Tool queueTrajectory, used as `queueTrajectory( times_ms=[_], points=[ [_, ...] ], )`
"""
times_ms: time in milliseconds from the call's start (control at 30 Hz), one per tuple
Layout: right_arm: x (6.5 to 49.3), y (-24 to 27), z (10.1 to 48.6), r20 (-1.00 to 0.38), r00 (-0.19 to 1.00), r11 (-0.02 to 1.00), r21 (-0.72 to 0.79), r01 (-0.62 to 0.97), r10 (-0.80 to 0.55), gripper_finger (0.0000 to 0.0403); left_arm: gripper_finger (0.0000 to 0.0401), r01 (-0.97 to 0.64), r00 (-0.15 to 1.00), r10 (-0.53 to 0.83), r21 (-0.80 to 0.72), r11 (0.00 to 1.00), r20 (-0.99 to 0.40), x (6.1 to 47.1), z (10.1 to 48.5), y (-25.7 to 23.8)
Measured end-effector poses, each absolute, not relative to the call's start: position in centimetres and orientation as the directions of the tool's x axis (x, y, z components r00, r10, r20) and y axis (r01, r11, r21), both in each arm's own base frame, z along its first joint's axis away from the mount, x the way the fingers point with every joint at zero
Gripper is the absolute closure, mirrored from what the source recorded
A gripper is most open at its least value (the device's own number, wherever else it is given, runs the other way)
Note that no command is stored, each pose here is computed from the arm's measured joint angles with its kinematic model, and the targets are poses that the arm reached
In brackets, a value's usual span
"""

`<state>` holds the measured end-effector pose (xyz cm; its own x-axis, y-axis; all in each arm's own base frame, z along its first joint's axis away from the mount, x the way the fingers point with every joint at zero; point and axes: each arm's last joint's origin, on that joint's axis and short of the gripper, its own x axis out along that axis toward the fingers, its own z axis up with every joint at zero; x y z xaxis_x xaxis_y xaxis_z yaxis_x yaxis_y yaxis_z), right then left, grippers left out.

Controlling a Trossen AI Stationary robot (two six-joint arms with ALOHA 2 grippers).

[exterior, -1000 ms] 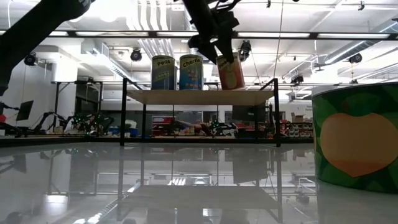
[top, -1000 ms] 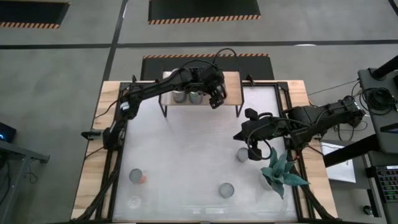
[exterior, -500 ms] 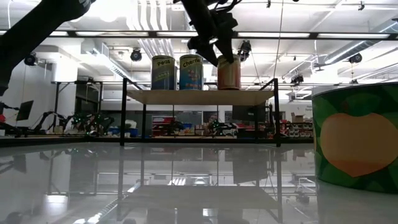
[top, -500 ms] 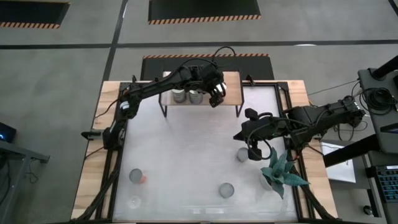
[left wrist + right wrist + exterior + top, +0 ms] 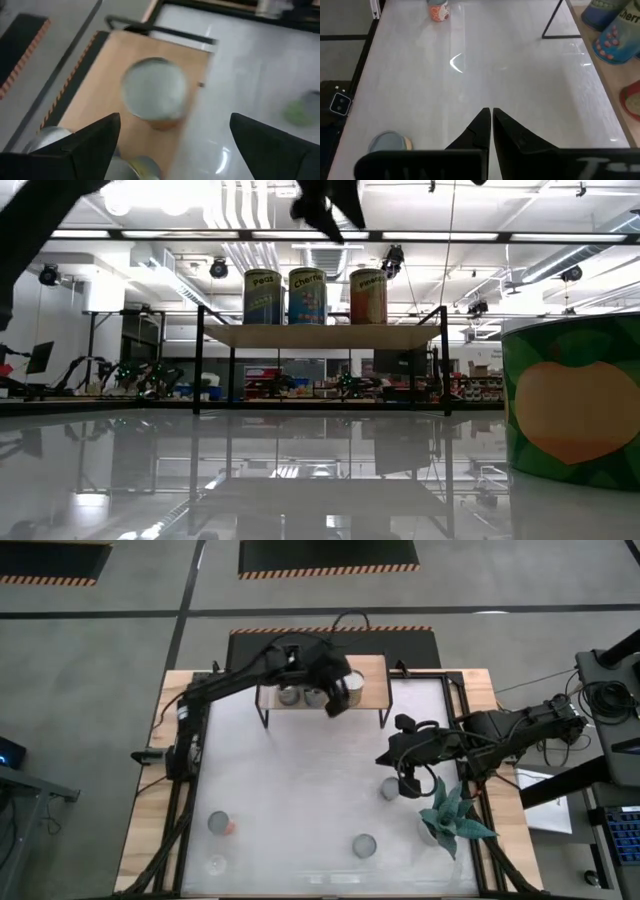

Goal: Pick and place cans onto a shelf
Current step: Put the canned pineapple on the shelf

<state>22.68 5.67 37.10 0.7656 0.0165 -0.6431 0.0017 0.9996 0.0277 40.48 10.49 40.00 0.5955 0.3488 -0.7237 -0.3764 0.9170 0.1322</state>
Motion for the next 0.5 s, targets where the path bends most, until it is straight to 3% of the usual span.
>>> queueTrajectory(
  times_ms=[100, 233, 367, 500],
  points=[
    [22.7, 5.6, 36.9, -0.645, 0.764, 0.999, 0.012, 0.038, -0.021, 0.0394, 0.0044, -0.308, 0.634, 0.319, 0.148, 0.940, -0.705, 39.1, 42.0, 6.8],
    [22.7, 5.1, 36.7, -0.656, 0.751, 0.996, -0.009, 0.091, -0.074, 0.0394, 0.0044, -0.284, 0.650, 0.422, 0.313, 0.906, -0.632, 37.2, 43.4, 0.9],
    [22.9, 4.0, 36.8, -0.649, 0.752, 0.989, -0.001, 0.146, -0.112, 0.0394, 0.0044, -0.269, 0.675, 0.478, 0.417, 0.868, -0.561, 34.9, 42.1, -3.9],
    [23.3, 1.9, 37.3, -0.626, 0.759, 0.973, 0.008, 0.232, -0.176, 0.0394, 0.0045, -0.250, 0.775, 0.425, 0.391, 0.886, -0.468, 32.1, 40.0, -6.1]
  ],
)
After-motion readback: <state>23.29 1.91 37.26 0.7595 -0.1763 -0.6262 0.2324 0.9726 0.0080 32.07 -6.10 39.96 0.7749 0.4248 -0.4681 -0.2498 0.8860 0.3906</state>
